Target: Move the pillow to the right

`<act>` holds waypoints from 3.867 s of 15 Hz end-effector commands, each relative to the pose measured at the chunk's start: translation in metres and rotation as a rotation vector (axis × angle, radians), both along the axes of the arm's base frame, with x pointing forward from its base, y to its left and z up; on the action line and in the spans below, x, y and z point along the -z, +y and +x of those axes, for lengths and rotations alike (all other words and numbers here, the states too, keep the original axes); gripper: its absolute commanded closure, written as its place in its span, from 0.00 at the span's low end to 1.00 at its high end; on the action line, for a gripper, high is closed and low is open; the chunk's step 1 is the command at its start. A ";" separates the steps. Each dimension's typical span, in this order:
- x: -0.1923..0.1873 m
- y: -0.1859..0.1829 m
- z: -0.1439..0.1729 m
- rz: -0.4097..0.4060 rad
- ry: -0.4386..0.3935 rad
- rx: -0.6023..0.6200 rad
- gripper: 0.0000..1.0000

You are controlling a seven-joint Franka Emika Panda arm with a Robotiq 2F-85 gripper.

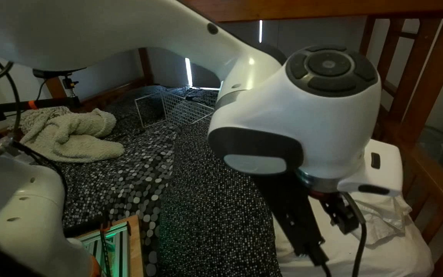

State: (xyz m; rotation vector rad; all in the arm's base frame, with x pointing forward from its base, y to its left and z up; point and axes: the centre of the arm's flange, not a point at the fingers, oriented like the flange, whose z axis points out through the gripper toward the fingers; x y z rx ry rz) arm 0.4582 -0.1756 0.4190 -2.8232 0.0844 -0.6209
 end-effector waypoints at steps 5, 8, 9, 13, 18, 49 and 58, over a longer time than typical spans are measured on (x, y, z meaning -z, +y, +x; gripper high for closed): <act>0.047 0.060 0.092 0.176 0.037 -0.419 0.00; 0.045 0.075 0.079 0.168 0.036 -0.393 0.00; 0.047 0.069 0.081 0.169 0.037 -0.399 0.00; 0.045 0.069 0.084 0.166 0.032 -0.406 0.00; 0.050 0.073 0.085 0.161 0.053 -0.480 0.00; 0.089 0.170 0.109 0.249 -0.139 -1.661 0.00; 0.127 0.187 0.133 0.247 -0.128 -1.501 0.00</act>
